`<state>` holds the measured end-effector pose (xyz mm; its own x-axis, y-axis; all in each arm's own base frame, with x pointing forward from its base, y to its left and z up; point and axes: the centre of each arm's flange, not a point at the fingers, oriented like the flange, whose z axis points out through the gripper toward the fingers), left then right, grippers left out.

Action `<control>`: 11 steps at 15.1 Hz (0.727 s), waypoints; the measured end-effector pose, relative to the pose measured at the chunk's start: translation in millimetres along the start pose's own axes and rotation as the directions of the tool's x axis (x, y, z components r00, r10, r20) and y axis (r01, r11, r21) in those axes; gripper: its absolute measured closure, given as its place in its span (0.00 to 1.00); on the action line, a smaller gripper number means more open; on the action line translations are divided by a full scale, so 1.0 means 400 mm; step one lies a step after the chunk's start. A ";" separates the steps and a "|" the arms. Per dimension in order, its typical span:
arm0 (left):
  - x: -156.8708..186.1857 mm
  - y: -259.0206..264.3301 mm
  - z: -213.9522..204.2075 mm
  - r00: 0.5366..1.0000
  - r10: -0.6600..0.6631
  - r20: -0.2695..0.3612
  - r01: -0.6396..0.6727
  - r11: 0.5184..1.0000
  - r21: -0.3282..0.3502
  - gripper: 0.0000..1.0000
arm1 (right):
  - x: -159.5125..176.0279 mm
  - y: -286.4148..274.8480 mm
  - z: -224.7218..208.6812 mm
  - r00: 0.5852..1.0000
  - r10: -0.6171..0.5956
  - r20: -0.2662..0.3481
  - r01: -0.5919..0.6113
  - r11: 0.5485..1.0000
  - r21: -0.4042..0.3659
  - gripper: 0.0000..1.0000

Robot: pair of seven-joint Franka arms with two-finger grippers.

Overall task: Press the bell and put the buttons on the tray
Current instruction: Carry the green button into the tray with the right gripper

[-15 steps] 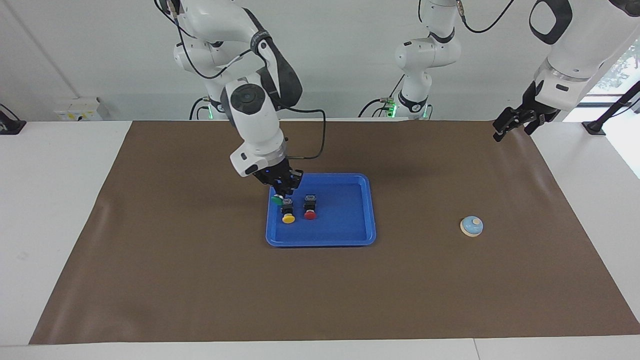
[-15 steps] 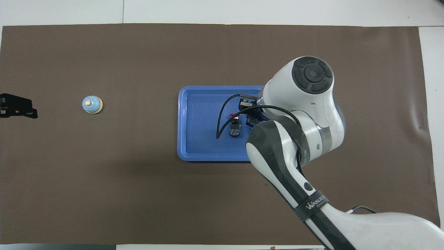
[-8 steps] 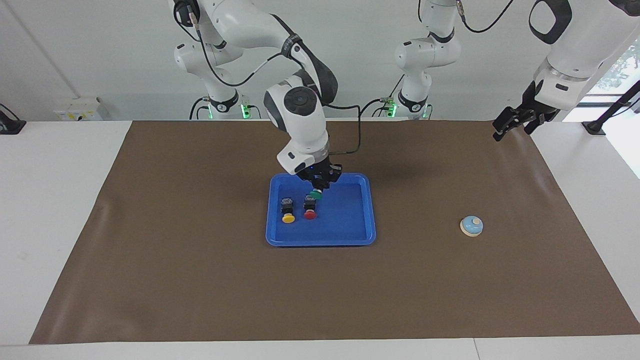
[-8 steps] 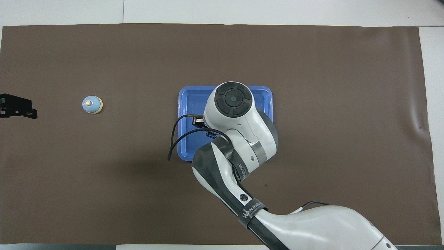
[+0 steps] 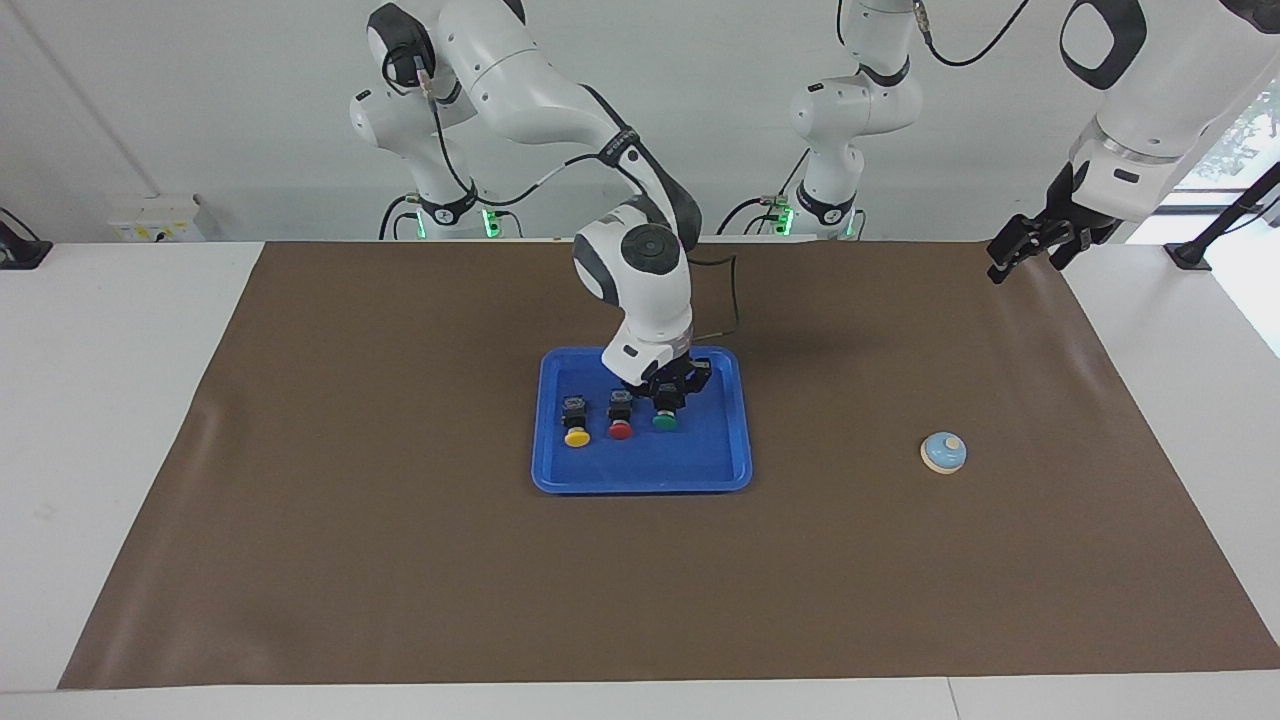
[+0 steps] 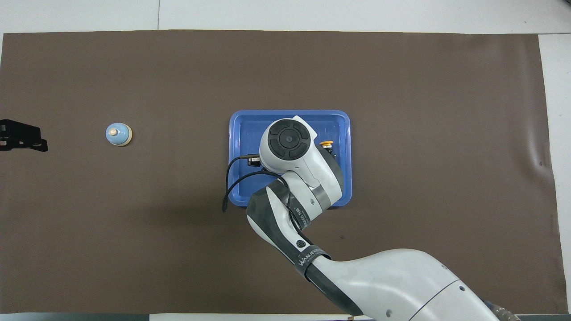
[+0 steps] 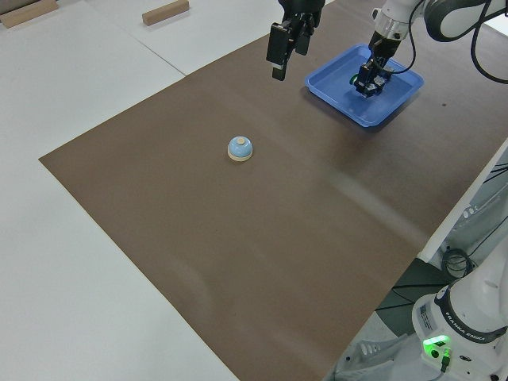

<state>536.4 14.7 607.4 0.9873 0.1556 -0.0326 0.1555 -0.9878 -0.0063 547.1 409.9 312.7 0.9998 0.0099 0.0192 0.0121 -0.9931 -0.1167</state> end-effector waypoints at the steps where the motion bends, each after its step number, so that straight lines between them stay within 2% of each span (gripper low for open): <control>1: 0.000 0.000 0.000 1.000 0.000 0.000 0.000 1.000 0.000 0.00 | -0.006 0.006 0.015 1.000 -0.001 -0.008 0.001 1.000 0.004 0.59; 4: 0.000 0.000 0.000 1.000 0.000 0.000 0.000 1.000 0.000 0.00 | -0.027 0.021 0.036 1.000 -0.002 -0.026 0.002 1.000 0.012 0.59; 8: 0.000 0.000 0.000 1.000 0.000 0.001 0.000 1.000 0.000 0.00 | -0.039 0.029 0.035 1.000 -0.002 -0.021 0.002 1.000 0.007 0.59; 9: 0.000 0.000 0.000 1.000 0.000 0.001 0.000 1.000 0.000 0.00 | -0.040 0.030 0.037 1.000 -0.001 -0.019 0.001 1.000 0.006 0.54; 11: 0.000 0.000 0.000 1.000 0.000 0.001 0.000 1.000 0.000 0.00 | -0.040 0.031 0.038 1.000 0.023 -0.016 -0.023 1.000 0.005 0.35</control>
<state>536.3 14.7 607.3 0.9873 0.1556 -0.0333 0.1555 -0.9878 -0.0064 531.3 399.2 295.8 0.9994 -0.0147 0.0326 -0.0106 -0.9925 -0.1220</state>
